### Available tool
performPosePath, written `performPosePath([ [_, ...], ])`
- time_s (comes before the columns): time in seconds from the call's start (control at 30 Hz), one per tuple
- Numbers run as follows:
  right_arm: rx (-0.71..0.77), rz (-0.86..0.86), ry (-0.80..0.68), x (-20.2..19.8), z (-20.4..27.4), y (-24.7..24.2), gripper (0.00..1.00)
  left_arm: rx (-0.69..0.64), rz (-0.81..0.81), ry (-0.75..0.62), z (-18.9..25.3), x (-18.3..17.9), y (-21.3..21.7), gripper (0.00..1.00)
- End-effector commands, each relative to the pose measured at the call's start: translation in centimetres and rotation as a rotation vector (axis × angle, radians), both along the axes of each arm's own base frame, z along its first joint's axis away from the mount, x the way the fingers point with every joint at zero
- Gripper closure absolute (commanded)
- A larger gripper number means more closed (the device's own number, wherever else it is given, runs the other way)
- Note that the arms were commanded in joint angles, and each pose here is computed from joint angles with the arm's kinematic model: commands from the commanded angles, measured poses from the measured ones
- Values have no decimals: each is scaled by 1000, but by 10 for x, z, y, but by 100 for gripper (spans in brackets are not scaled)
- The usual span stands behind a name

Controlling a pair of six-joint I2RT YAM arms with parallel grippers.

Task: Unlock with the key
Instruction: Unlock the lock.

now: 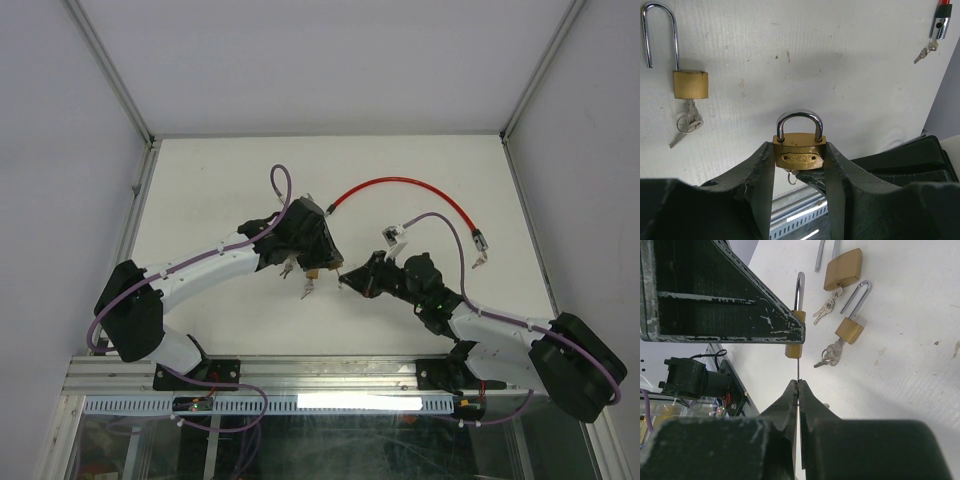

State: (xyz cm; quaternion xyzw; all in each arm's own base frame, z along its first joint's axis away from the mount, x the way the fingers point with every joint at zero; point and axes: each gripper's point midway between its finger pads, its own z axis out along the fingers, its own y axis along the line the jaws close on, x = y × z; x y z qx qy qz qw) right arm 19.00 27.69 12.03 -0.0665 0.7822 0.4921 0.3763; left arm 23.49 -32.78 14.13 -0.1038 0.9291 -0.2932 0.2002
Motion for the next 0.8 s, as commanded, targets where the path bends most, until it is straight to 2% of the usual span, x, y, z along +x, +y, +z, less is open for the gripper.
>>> performPosePath([
  [0.0, 77, -19, -70, 8, 30, 3, 100, -84, 10, -65, 30, 5, -7, 95],
  [0.77, 108, -79, -33, 14, 26, -1, 100, -125, -19, -52, 33, -1, -12, 96],
])
